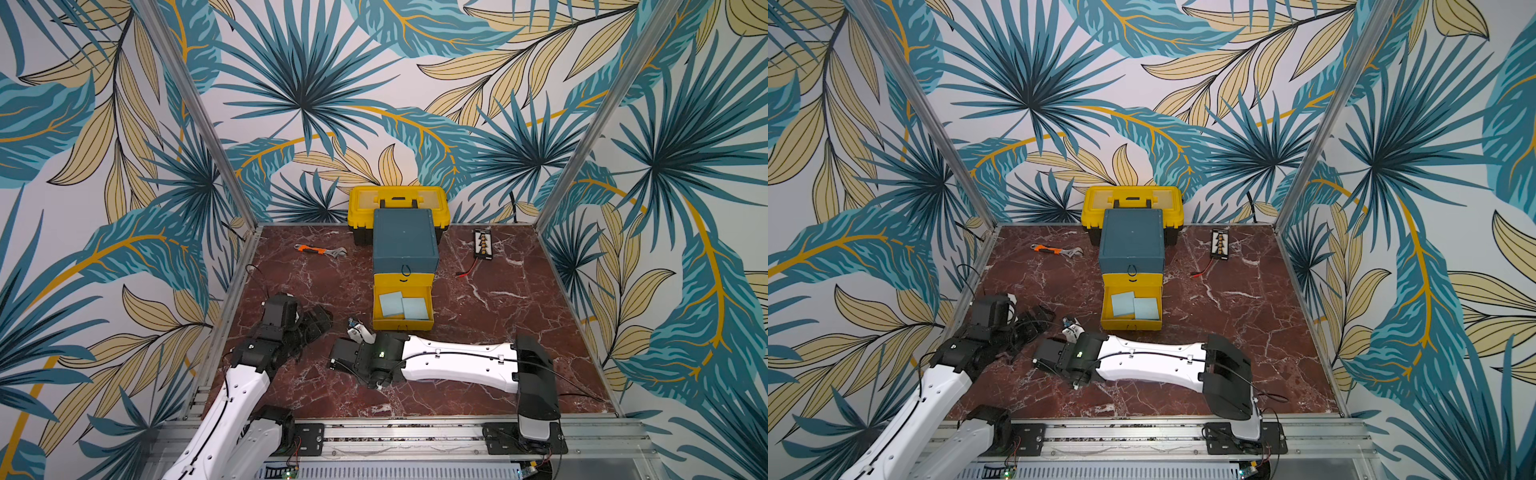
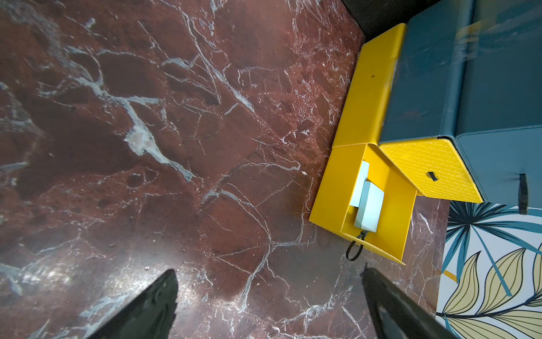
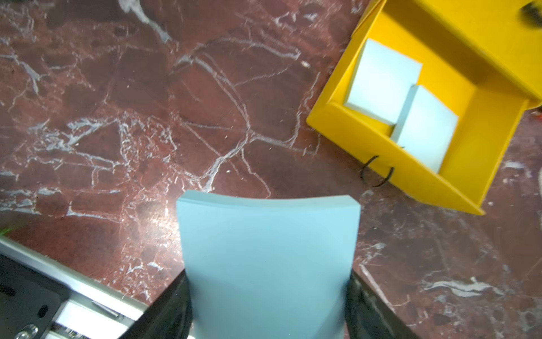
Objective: Please put the sticky notes in the drawer by color
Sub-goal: Pick up the sticky notes from the center of the board, then place the sticky notes in the drawer.
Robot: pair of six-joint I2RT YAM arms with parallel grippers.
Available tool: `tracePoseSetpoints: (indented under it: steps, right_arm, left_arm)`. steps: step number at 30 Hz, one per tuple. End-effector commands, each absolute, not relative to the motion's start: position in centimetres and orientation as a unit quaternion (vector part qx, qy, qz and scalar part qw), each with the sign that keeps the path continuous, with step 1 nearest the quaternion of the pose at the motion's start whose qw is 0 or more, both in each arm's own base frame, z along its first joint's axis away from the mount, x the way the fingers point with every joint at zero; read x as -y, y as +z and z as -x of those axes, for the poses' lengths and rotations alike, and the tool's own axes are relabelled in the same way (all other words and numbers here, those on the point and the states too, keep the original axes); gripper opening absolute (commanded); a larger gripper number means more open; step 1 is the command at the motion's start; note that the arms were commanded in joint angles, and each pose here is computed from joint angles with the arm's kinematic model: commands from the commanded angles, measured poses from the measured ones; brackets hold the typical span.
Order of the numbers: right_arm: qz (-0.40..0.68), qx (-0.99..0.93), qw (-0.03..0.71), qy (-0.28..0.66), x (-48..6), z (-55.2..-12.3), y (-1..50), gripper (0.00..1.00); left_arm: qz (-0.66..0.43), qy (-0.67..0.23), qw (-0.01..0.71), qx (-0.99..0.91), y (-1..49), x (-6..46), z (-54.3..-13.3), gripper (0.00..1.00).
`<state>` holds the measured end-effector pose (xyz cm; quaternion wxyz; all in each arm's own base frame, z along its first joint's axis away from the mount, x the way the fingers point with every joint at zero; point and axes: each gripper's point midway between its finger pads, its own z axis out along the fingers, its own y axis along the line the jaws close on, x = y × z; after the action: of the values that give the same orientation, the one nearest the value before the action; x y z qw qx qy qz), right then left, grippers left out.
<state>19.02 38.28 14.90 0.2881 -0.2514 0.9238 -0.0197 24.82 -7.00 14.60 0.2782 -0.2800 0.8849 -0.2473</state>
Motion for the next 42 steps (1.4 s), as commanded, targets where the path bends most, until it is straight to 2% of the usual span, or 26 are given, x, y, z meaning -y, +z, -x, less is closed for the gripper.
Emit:
tracePoseSetpoints:
  steps: [1,10,22,34,42]
  right_arm:
    - [0.25,-0.911,0.322,-0.062,-35.9,-21.1,16.9,0.76]
    - [0.18,-0.905,0.38,-0.063,-32.5,-26.1,19.7,0.76]
    - [0.114,-0.906,0.406,-0.042,-29.8,-30.5,19.2,0.76]
    - [0.07,-0.912,0.401,-0.047,-27.1,-32.7,14.2,0.76]
    - [0.065,-0.916,0.392,-0.044,-26.8,-34.2,12.5,0.76]
  left_arm:
    - [0.28,-0.246,0.287,-0.882,15.2,6.7,-25.1,1.0]
    - [0.282,-0.245,0.286,-0.882,15.6,6.7,-25.3,1.0]
    - [0.279,-0.245,0.281,-0.885,15.7,6.9,-25.5,1.0]
    - [0.28,-0.243,0.277,-0.886,15.8,6.9,-25.5,1.0]
    - [0.282,-0.233,0.277,-0.888,15.9,6.5,-25.3,1.0]
